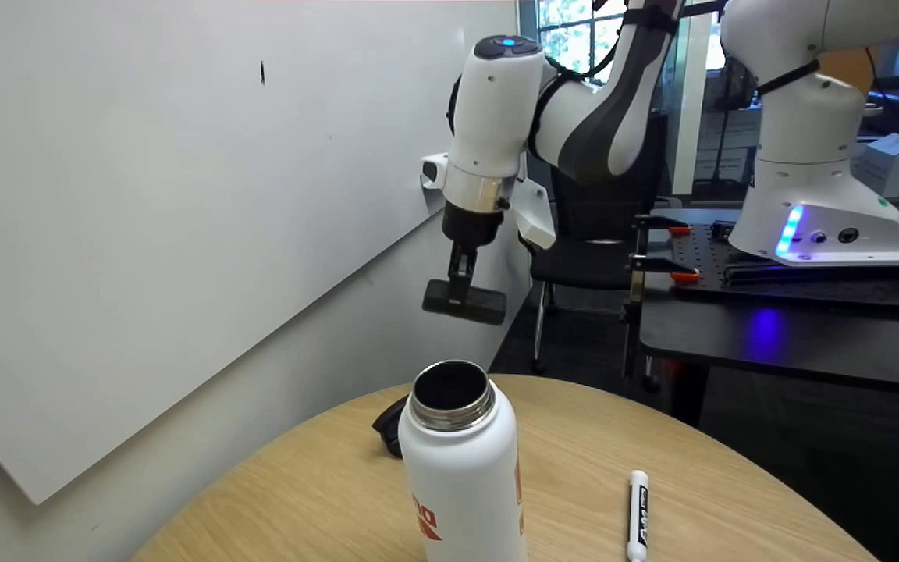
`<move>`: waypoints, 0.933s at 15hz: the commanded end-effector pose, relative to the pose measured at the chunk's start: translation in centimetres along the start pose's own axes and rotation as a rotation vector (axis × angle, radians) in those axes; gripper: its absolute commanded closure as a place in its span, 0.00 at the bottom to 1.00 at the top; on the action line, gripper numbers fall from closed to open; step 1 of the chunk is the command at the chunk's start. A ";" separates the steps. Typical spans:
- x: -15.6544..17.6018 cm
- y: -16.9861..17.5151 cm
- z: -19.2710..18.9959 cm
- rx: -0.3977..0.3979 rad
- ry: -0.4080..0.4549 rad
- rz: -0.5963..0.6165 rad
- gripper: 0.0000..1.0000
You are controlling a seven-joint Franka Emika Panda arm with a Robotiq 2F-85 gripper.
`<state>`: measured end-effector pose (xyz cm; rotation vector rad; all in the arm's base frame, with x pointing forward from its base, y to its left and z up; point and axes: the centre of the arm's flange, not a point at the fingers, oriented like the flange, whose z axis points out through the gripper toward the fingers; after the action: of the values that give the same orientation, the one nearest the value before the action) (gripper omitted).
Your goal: Pick up the whiteboard eraser and put it on the whiteboard
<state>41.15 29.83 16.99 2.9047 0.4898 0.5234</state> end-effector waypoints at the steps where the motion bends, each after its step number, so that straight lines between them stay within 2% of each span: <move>1: -1.5 6.2 -6.5 -0.083 0.106 0.096 0.72; 4: -1.4 11.2 -9.0 -0.133 0.166 0.169 0.72; 5: -1.3 11.8 -9.2 -0.130 0.167 0.174 0.72; 6: 2.3 10.5 -5.3 -0.126 0.157 0.143 0.47; 8: 1.6 11.9 -6.2 -0.122 0.161 0.163 0.47; 10: 1.1 11.7 -6.3 -0.110 0.153 0.166 0.47; 11: 1.0 11.5 -6.3 -0.108 0.152 0.164 0.72; 14: 2.1 17.3 -7.7 -0.191 0.245 0.319 0.72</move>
<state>44.00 19.01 26.01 2.8152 0.1604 0.8015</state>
